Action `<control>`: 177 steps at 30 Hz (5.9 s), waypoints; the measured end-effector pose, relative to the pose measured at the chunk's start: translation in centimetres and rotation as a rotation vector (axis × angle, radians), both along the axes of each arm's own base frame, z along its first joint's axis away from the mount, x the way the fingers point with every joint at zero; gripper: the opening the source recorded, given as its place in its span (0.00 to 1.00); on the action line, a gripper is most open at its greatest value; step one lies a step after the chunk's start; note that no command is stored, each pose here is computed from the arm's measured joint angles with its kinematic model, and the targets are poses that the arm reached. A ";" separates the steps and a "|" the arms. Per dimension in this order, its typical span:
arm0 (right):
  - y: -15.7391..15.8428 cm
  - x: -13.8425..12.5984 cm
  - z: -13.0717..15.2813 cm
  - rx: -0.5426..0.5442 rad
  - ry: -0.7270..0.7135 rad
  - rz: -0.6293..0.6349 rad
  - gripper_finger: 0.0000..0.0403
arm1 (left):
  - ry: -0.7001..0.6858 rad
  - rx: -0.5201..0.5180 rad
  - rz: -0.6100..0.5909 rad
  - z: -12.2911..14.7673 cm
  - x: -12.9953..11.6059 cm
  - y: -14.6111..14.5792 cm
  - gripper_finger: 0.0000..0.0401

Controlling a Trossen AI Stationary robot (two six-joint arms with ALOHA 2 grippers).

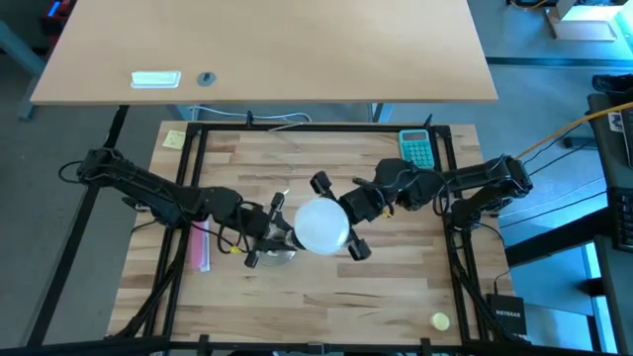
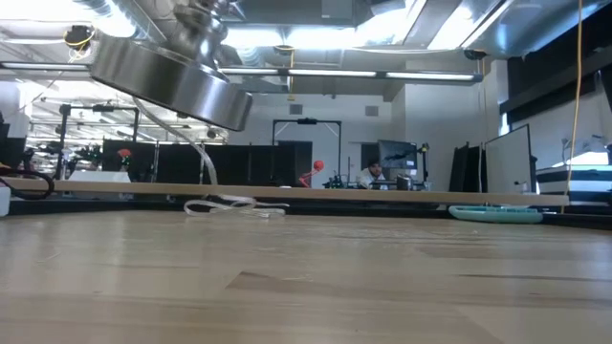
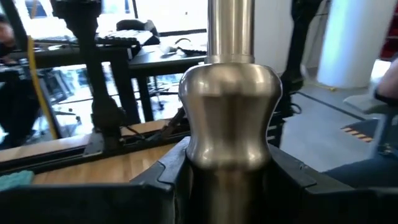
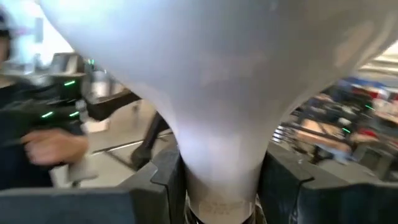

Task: Screw lightbulb
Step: Remove the white lightbulb from the silver lamp

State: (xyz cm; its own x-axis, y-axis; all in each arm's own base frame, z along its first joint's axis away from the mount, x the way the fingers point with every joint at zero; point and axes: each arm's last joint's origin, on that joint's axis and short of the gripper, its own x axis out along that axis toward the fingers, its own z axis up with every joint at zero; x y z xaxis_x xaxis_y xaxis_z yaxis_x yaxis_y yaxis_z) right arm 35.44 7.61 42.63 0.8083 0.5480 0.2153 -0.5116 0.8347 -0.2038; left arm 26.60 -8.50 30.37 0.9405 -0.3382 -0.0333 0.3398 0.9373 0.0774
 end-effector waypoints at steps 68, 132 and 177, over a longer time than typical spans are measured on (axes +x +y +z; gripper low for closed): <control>0.3 -1.4 1.3 -0.067 -0.106 0.109 0.37 | -0.055 -0.069 -0.062 1.4 -1.1 -0.7 0.32; -0.9 -1.0 2.1 0.052 -0.144 -0.234 0.41 | -0.151 0.219 0.597 1.9 -2.0 -2.1 0.32; -2.7 -1.4 2.0 0.250 -0.022 -0.786 0.96 | -0.113 0.199 1.042 2.9 -2.2 1.5 0.32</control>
